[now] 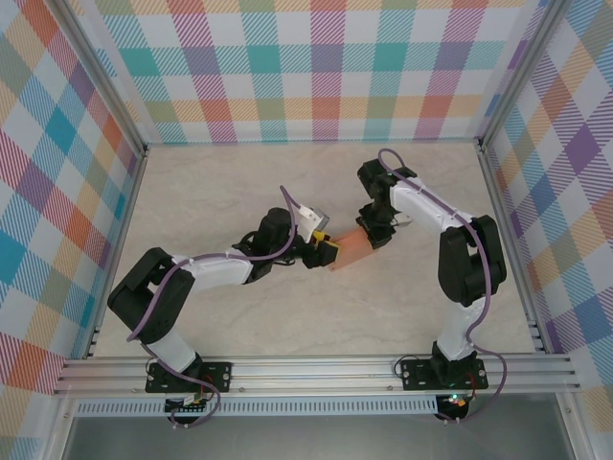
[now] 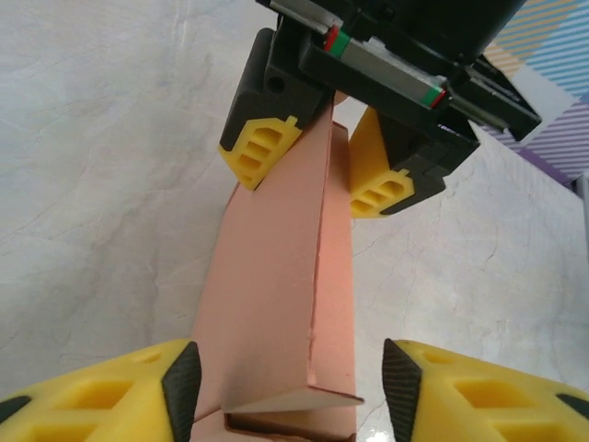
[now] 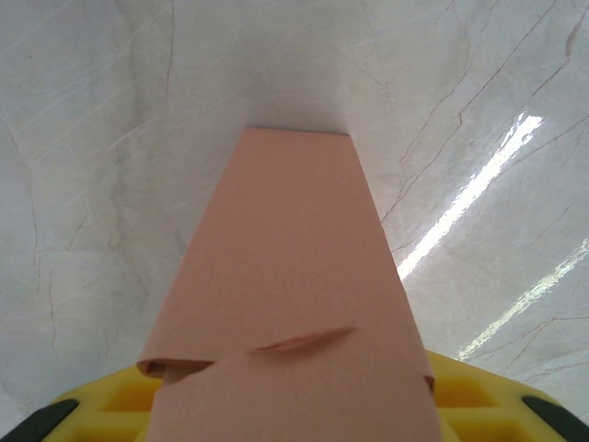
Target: Fold the paper box
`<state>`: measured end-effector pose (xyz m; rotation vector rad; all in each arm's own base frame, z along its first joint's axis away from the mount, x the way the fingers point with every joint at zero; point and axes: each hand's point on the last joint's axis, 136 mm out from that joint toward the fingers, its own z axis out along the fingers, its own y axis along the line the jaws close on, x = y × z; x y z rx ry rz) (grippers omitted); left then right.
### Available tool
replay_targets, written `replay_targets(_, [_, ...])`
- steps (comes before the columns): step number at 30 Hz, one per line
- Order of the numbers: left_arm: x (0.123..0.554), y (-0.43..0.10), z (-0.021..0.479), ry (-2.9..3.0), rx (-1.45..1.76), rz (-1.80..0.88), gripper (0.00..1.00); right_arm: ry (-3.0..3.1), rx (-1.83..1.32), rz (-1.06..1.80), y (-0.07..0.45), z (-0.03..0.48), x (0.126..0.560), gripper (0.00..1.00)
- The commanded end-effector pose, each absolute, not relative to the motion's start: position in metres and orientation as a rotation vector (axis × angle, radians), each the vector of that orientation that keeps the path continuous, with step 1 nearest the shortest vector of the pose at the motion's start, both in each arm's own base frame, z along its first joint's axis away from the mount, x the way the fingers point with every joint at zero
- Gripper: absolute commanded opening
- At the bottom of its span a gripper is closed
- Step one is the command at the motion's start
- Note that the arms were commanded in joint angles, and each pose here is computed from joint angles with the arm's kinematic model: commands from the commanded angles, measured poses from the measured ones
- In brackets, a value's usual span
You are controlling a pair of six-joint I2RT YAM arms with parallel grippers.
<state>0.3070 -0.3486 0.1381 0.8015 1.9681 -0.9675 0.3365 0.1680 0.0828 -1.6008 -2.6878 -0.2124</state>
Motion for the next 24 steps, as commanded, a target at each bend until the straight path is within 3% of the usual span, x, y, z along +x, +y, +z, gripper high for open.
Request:
replay_targets(1, [0.318,-0.352,0.158,1.953,0.730,-0.942,0.61,-2.576,-1.528,-0.061,0.172,0.029,0.310,0.33])
replay_targets(7, [0.314,-0.355,0.153,2.026,0.684,-0.861,0.66,-2.572,-1.529,-0.061,0.173,0.029,0.310,0.33])
replay_targets(12, [0.319,-0.343,0.147,2.085,0.621,-0.763,0.63,-2.571,-1.533,-0.063,0.173,0.029,0.311,0.33])
replay_targets(24, [0.311,-0.349,0.152,2.071,0.662,-0.819,0.59,-2.568,-1.529,-0.066,0.174,0.029,0.310,0.33])
